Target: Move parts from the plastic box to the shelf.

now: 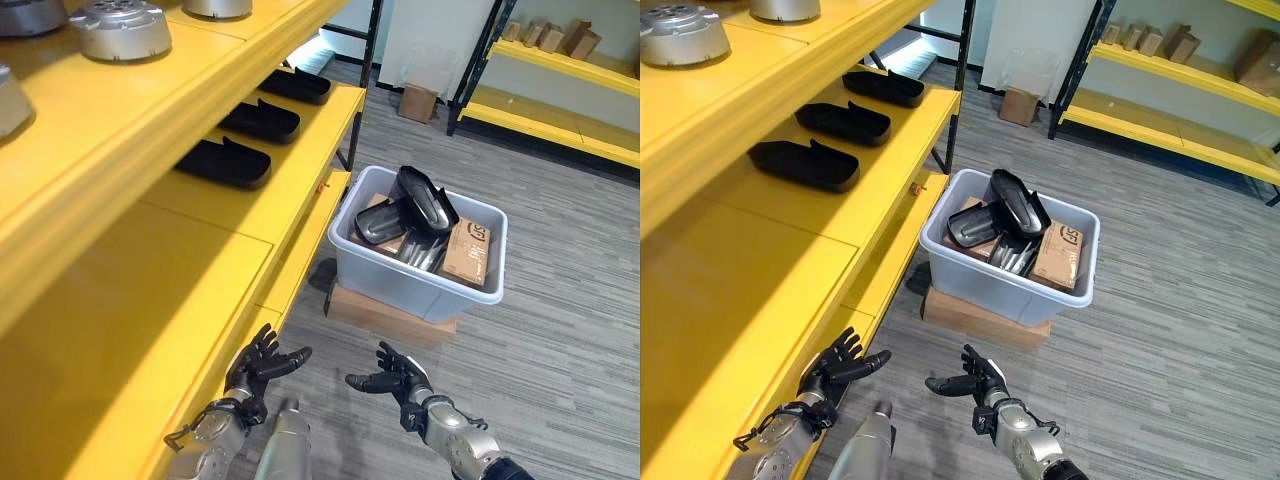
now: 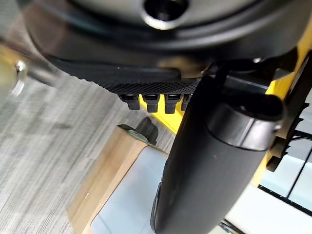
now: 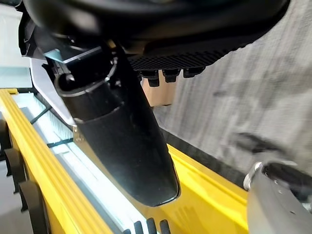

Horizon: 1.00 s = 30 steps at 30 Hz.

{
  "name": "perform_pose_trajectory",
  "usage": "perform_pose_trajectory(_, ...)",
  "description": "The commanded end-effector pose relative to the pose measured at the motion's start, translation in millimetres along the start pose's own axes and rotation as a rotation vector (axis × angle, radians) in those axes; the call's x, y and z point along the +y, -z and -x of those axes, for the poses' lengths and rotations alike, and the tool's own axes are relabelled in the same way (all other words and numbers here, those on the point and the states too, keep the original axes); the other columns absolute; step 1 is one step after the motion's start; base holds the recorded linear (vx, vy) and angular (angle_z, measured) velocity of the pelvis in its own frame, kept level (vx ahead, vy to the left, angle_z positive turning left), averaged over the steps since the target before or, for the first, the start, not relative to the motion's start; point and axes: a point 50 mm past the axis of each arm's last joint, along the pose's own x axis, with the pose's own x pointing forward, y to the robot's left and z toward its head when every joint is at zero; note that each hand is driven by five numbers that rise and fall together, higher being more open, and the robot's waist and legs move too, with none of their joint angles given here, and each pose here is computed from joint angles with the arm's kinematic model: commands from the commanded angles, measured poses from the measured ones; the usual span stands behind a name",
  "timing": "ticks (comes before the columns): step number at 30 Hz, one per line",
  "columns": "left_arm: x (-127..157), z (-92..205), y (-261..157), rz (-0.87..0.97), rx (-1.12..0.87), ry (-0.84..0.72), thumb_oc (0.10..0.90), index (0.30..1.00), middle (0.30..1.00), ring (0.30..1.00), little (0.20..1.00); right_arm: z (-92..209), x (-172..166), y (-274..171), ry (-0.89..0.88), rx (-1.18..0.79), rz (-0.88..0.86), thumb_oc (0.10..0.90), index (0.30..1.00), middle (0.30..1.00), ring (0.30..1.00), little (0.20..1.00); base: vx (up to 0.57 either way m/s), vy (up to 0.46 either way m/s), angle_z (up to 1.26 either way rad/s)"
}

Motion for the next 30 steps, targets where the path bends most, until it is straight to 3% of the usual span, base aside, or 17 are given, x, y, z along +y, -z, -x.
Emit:
perform_pose_trajectory(1, -22, -2, -53, -0.02, -0.254, 0.091, 0.9, 1.0, 1.0, 1.0, 1.0, -2, 12, -44, -0.052, -0.205, -0.009, 0.9, 1.0, 1.0, 1.0, 1.0, 0.19, 0.187, -0.44)
perform_pose_trajectory(7, -27, -3, -54, -0.023, -0.254, 0.109, 0.9, 1.0, 1.0, 1.0, 1.0, -3, 21, -41, -0.084, -0.19, -0.018, 0.9, 1.0, 1.0, 1.0, 1.0, 0.15, 0.211, -0.54)
perform_pose_trajectory(30, -14, 0, -59, -0.054, -0.257, 0.055, 0.9, 1.0, 1.0, 1.0, 1.0, -5, 47, -43, -0.168, -0.174, 0.014, 0.9, 1.0, 1.0, 1.0, 1.0, 0.08, 0.158, -0.04)
